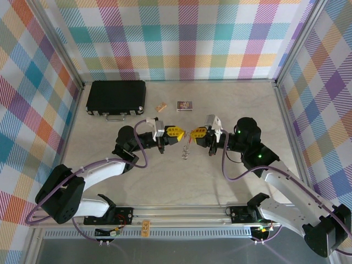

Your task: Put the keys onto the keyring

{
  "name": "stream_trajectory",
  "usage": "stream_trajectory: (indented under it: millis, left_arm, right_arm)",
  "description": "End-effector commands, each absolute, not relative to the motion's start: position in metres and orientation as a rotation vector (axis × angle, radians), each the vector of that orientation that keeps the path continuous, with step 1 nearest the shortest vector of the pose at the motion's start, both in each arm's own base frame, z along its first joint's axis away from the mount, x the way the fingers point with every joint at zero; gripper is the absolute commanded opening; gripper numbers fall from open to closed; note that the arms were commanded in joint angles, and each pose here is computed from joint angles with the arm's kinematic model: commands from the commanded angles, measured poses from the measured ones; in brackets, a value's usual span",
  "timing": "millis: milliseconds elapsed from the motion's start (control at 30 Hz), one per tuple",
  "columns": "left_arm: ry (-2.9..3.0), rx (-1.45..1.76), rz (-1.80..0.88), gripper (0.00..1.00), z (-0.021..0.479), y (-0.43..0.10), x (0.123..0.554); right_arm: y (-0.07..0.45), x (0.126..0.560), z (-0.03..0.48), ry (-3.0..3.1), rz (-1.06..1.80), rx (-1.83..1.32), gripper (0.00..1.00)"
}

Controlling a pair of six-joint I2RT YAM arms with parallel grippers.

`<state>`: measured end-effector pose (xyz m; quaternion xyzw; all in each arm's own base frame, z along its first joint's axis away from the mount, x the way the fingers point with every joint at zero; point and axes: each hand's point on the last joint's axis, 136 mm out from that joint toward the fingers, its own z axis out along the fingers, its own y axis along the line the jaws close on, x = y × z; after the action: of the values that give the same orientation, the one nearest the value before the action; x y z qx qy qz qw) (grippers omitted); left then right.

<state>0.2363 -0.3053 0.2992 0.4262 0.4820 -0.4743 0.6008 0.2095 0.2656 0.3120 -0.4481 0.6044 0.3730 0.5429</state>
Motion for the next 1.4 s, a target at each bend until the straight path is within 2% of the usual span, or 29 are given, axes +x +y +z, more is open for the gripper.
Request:
stream_trajectory:
  millis: [0, 1367]
  left_arm:
    - [1.006, 1.01, -1.08, 0.0, 0.319, -0.298, 0.223]
    - [1.07, 1.034, -1.04, 0.0, 0.318, -0.312, 0.22]
  right_arm:
    - [0.264, 0.211, 0.318, 1.41, 0.842, -1.066, 0.0]
    - [0.27, 0.216, 0.314, 1.528, 0.895, -1.019, 0.0]
